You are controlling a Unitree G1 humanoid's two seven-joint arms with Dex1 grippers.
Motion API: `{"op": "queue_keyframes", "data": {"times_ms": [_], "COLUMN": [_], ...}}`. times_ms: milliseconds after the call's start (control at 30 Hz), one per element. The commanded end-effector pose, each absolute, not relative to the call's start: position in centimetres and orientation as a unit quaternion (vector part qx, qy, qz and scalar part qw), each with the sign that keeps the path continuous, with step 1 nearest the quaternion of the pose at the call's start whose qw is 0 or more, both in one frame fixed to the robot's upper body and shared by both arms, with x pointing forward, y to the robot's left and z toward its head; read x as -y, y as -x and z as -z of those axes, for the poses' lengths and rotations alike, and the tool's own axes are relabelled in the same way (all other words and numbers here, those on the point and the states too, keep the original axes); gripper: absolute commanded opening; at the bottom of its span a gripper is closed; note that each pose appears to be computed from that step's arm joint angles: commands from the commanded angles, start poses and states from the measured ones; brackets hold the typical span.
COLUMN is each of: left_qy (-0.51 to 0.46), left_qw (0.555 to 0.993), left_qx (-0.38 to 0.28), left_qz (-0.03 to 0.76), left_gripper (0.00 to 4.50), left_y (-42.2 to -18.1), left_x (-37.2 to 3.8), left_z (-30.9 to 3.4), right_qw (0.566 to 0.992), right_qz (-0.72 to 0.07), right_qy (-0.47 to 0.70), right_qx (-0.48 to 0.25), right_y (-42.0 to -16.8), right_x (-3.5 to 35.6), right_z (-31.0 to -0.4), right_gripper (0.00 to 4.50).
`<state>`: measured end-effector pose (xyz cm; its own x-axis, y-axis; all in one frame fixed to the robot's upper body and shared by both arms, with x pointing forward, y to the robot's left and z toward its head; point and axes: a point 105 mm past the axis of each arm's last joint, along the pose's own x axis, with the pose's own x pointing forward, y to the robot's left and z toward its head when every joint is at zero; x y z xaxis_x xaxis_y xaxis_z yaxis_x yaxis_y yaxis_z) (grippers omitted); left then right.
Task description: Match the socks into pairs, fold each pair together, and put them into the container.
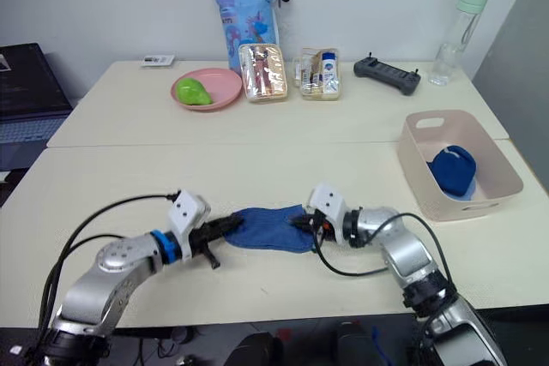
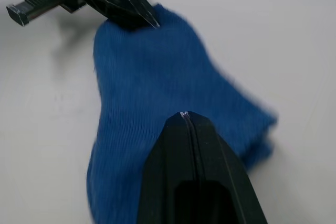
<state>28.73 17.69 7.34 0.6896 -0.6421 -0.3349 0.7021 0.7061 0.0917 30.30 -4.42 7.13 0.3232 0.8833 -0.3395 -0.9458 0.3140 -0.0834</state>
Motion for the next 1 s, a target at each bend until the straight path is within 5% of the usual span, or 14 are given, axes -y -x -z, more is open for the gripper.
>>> {"op": "queue_keyframes", "data": {"times_ms": [33, 400, 500, 600, 867, 1000], "left_qy": [-0.083, -0.064, -0.075, -0.074, -0.085, -0.086], "left_qw": [0.914, 0.909, 0.912, 0.914, 0.917, 0.919], "left_qx": [-0.132, -0.115, -0.107, -0.087, -0.071, -0.073], "left_qz": [0.373, 0.395, 0.390, 0.390, 0.382, 0.377], "left_gripper": [0.01, 0.01, 0.00, 0.61, 3.18, 4.47], "left_y": [-28.5, -27.8, -28.0, -27.8, -27.1, -27.1], "left_x": [-17.5, -17.4, -18.1, -18.2, -18.5, -18.5], "left_z": [-7.8, -9.1, -9.7, -11.1, -12.8, -12.7], "right_qw": [0.808, 0.821, 0.845, 0.855, 0.845, 0.822], "right_qz": [-0.560, -0.556, -0.517, -0.490, -0.488, -0.518], "right_qy": [0.141, 0.049, -0.002, 0.025, -0.015, -0.015], "right_qx": [-0.112, -0.117, -0.137, -0.167, -0.219, -0.237], "right_y": [-30.4, -29.9, -30.4, -30.3, -28.9, -27.2], "right_x": [5.8, 7.4, 8.9, 10.4, 8.1, 6.6], "right_z": [-7.7, -11.0, -11.5, -10.2, -8.4, -7.9], "right_gripper": [0.00, 0.00, 0.54, 1.61, 4.49, 4.50]}}
